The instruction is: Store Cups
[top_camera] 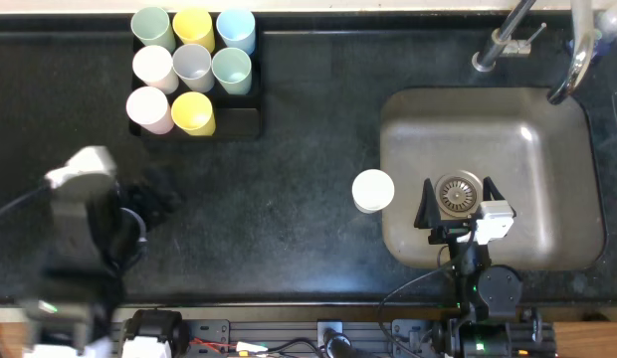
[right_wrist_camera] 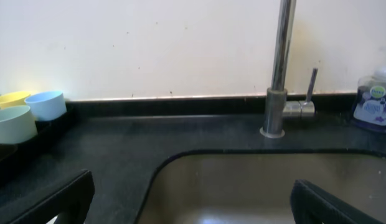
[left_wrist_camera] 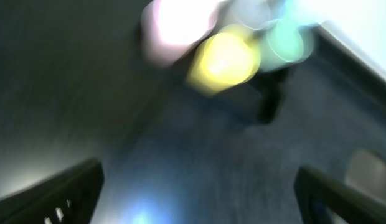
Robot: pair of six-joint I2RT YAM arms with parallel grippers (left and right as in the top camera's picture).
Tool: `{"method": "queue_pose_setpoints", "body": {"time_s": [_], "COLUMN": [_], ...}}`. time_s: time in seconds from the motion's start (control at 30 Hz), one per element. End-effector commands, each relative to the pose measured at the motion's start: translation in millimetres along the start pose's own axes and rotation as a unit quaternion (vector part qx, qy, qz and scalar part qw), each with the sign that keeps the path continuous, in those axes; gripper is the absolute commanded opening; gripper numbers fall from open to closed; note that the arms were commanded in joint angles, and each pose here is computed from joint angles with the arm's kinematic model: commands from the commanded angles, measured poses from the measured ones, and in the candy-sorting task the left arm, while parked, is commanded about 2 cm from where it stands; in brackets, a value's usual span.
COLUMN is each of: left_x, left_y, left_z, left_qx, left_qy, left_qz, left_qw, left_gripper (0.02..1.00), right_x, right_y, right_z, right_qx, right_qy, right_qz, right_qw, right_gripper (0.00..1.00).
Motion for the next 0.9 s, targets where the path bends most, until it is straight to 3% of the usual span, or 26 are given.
{"method": "queue_pose_setpoints", "body": {"time_s": [0.03,0.1,0.17,0.3,0.37,0.7,0.9], "left_x": [-11.5,-8.1,-9.0,-21.8,-31.3,-42.9,-44.1], "left_y": [-9.1,-6.8,3.7,30.9,39.8,45.7,37.4], "left_z": [39.7,41.0,49.2,58.6,65.7,73.8,75.2], "left_qx": [-0.399,-0.399,-0.381,-0.25,-0.214,-0.214,-0.228], "left_qy": [-0.149,-0.233,-0.262,-0.25,-0.232,-0.226,-0.242], "left_qz": [0.164,0.173,0.165,0.121,0.108,0.104,0.146], "left_qw": [0.89,0.87,0.871,0.928,0.943,0.945,0.932], "left_gripper": [0.998,0.998,0.996,0.996,0.993,0.996,0.998], "right_x": [-0.4,-0.4,-0.4,-0.4,-0.4,-0.4,-0.4], "right_y": [1.7,1.7,1.7,1.7,1.7,1.7,1.7], "right_z": [3.9,3.9,3.9,3.9,3.9,3.9,3.9], "right_qx": [-0.002,-0.002,-0.002,-0.002,-0.002,-0.002,-0.002], "right_qy": [0.001,0.001,0.001,0.001,0.001,0.001,0.001], "right_qz": [-0.005,-0.005,-0.005,-0.005,-0.005,-0.005,-0.005], "right_qw": [1.0,1.0,1.0,1.0,1.0,1.0,1.0], "right_gripper": [0.996,0.996,0.998,0.996,0.998,0.998,0.998]}}
Point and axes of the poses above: each gripper's point midway between its finger pads, its own x axis back along the fingers, its own y axis along the line the jaws close on, z = x × y, the point moved 6 cm from there along x, back along the fingers, and after that the axes turned 8 degrees about x, right-handed, at the moved point
